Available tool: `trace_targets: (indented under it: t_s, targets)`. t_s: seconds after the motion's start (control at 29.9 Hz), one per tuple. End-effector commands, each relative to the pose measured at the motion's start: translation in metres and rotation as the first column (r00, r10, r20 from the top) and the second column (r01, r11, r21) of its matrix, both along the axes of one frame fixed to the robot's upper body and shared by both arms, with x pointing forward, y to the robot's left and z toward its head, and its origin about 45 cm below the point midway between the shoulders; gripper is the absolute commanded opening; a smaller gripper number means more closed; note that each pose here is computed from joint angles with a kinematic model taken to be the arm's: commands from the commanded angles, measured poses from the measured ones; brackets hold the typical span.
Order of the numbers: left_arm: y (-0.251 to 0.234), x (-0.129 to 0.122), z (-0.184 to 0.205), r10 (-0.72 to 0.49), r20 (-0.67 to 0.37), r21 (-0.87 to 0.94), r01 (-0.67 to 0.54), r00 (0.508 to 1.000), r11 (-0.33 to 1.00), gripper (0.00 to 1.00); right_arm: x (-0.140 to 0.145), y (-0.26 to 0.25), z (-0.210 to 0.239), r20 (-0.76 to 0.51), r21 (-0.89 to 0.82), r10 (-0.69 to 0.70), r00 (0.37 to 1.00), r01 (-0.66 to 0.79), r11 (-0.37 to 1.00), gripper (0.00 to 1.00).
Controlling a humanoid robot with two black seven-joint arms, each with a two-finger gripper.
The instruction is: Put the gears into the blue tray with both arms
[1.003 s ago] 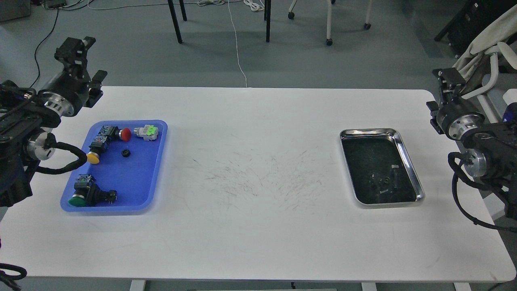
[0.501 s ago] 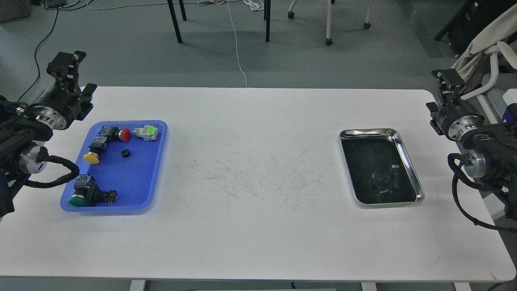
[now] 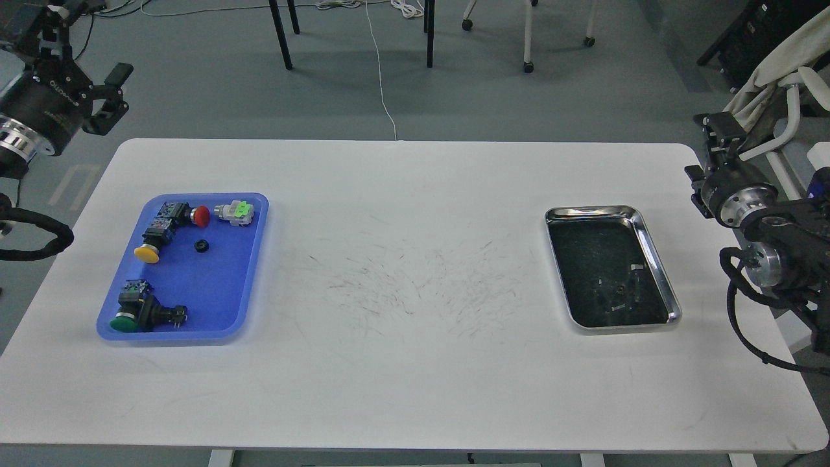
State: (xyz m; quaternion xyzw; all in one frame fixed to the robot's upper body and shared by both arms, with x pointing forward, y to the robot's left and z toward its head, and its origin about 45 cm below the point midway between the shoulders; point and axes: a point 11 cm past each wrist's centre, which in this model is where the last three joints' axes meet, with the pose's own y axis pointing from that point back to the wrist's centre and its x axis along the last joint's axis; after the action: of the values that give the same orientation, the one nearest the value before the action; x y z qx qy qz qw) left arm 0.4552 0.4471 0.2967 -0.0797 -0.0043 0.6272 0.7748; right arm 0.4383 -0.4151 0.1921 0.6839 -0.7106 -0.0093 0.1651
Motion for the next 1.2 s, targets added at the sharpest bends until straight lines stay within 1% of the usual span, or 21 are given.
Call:
trace_targets:
  t_s: [0.0,0.07,0.23,0.33,0.43,0.53,0.6,0.7,0.77,0.94,1.0,1.17]
  targets:
    - [0.019,0.001,-0.016,0.097,-0.025,-0.006,-0.097,0.995,0.995,0.99,0.000,0.000,0.000,0.001,0.003,0.000,1.000,0.000,1.000,0.97]
    - [0.032,-0.002,-0.022,0.143,-0.039,0.011,-0.143,0.989,0.990,0.99,0.000,0.000,0.000,0.001,0.003,0.000,1.000,0.000,1.000,0.97]
    - [0.036,0.001,-0.021,0.179,-0.037,0.012,-0.179,0.983,0.984,0.99,0.000,0.001,0.000,0.000,0.004,0.001,1.000,-0.001,1.000,0.97]
    - [0.037,0.001,-0.026,0.191,-0.048,0.024,-0.190,0.980,0.981,0.99,0.000,0.002,0.000,0.000,0.003,0.003,1.000,-0.003,1.000,0.97]
    - [0.030,0.003,-0.031,0.178,-0.061,0.036,-0.176,0.982,0.984,0.99,0.001,0.003,0.001,0.003,0.003,0.004,1.000,-0.004,1.000,0.97]
    - [0.020,0.005,-0.037,0.147,-0.083,0.072,-0.141,0.986,0.987,0.99,0.002,0.004,0.002,0.005,0.007,0.008,1.000,-0.008,1.000,0.97]
    - [-0.006,0.010,-0.052,0.091,-0.109,0.059,-0.085,0.990,0.995,0.99,0.002,0.004,0.002,0.004,0.006,0.008,1.000,-0.008,1.000,0.97]
    - [-0.020,0.010,-0.067,0.067,-0.139,0.065,-0.058,0.988,0.996,0.99,0.001,0.003,0.000,0.001,0.003,0.006,1.000,-0.006,1.000,0.97]
    - [-0.041,0.014,-0.072,0.010,-0.155,0.082,0.003,0.988,0.997,0.99,0.000,0.004,-0.001,-0.001,0.005,0.008,1.000,-0.008,1.000,0.97]
    - [-0.079,0.016,-0.092,-0.076,-0.204,0.113,0.100,0.976,0.989,0.99,0.001,0.004,0.000,0.001,0.005,0.008,1.000,-0.008,1.000,0.97]
    - [-0.097,0.019,-0.096,-0.102,-0.202,0.081,0.120,0.974,0.989,0.99,0.002,0.004,0.001,0.004,0.004,0.008,1.000,-0.008,1.000,0.97]
    - [-0.104,0.021,-0.094,-0.107,-0.192,0.056,0.119,0.976,0.991,0.99,0.003,0.009,0.003,0.009,0.011,0.018,1.000,-0.018,1.000,0.97]
